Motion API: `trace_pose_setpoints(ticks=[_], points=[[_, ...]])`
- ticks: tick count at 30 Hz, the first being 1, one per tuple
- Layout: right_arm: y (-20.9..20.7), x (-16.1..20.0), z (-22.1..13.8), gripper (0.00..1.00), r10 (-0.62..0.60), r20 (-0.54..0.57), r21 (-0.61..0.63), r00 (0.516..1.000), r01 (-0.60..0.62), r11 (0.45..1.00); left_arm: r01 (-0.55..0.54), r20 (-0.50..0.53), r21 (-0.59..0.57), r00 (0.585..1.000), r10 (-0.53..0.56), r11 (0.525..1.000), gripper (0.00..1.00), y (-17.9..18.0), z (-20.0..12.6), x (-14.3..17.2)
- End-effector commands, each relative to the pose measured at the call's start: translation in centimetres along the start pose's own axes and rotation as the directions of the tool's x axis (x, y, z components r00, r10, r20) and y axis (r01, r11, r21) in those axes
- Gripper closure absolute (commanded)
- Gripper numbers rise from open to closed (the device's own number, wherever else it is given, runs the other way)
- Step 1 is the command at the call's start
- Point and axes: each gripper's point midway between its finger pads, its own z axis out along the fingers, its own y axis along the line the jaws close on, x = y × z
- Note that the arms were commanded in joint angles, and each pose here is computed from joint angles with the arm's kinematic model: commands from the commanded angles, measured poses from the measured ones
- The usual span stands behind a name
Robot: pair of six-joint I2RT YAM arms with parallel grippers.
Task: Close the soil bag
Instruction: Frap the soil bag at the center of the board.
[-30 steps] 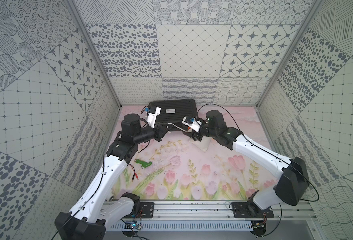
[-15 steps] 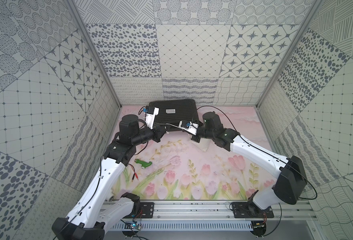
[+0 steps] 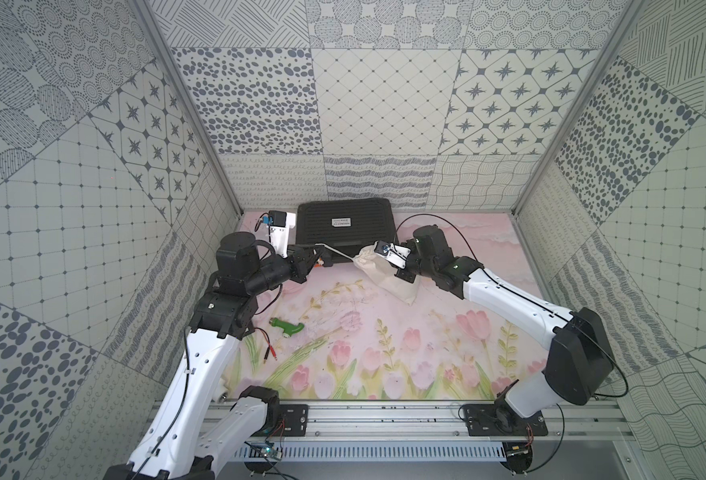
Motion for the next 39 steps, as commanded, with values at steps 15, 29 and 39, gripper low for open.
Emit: trace_pose_setpoints(ticks=[15, 29, 39], points=[[2.5, -8.8, -5.9, 0.44, 0.056, 0.282, -0.151, 0.958, -0.013, 0.989, -0.025, 0.061, 0.125, 0.998, 0.017, 0.992, 1.00, -2.3, 0.1, -2.4], [5.3, -15.2, -1.6, 0.49, 0.031, 0.370, -0.226, 0.928, 0.057, 0.973, -0.029, 0.057, 0.121, 0.998, 0.022, 0.992, 1.00, -2.4, -0.2, -2.3], [5.8, -15.9, -0.1, 0.57, 0.055, 0.376, -0.251, 0.925, 0.044, 0.967, -0.031, 0.057, 0.121, 0.998, 0.024, 0.992, 1.00, -2.3, -0.2, -2.2]])
